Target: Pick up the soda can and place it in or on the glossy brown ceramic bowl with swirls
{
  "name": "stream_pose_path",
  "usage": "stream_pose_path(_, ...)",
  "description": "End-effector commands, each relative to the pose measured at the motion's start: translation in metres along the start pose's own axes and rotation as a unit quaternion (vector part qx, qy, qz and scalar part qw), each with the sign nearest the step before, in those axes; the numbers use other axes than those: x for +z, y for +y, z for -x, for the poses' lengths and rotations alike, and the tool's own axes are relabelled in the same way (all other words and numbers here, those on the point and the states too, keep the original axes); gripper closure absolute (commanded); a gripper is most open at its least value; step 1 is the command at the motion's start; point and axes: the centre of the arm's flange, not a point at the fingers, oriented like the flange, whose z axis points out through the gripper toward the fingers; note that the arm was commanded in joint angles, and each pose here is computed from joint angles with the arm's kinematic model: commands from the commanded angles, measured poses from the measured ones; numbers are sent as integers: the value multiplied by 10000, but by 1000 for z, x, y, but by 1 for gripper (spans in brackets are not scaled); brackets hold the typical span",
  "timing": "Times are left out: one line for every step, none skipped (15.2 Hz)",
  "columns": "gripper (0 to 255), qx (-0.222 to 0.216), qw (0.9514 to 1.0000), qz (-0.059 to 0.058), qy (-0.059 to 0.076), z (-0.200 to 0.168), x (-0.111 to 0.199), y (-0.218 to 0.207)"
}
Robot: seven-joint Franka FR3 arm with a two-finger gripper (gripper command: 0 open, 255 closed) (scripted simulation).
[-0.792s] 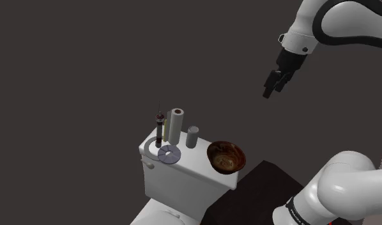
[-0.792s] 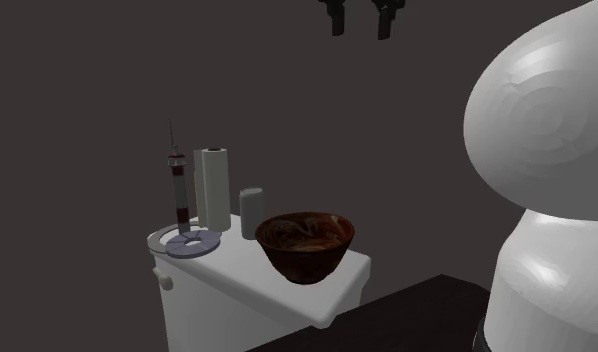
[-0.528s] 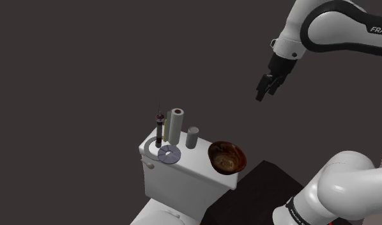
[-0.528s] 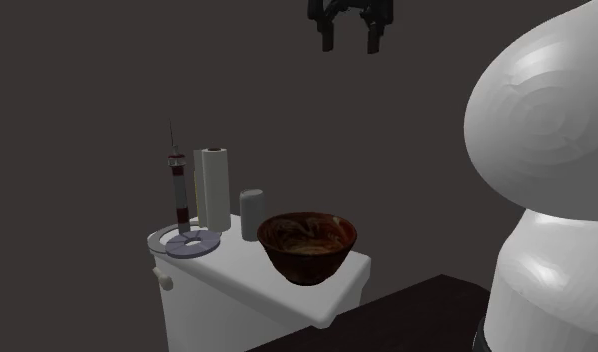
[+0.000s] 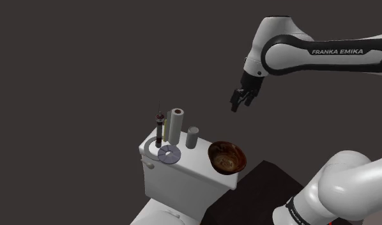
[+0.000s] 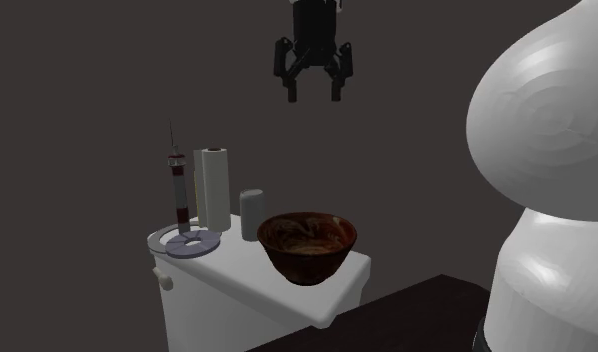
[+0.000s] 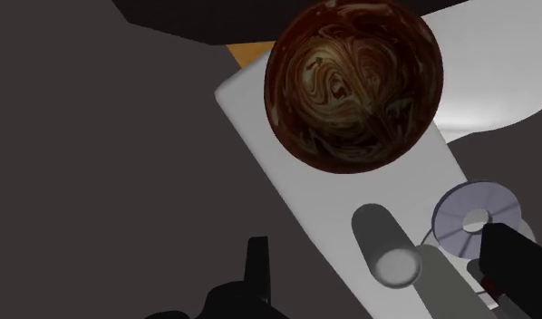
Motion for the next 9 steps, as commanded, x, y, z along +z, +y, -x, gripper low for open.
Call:
stream_pose_path(0,29,10000,-17,-7,-14,19,-10)
stream_pose_path(0,43,10000,-24,-15,-21,29,-14)
stream_pose_path(0,57,10000,-32,-23,-29,39,-19)
stream_pose_path(0,71,10000,-39,-31,-36,49,-23)
stream_pose_path(0,85,9999,-47,-39,-44,59,-28)
stream_pose_path(0,99,9999,-55,-47,-51,69,-32)
stream_pose_path(0,113,9999,-62,-56,-59,79,-37)
stream_pose_path(0,126,9999,-70,-64,-66,89,-41)
stream_pose_path(0,140,9998,-77,-72,-74,98,-46)
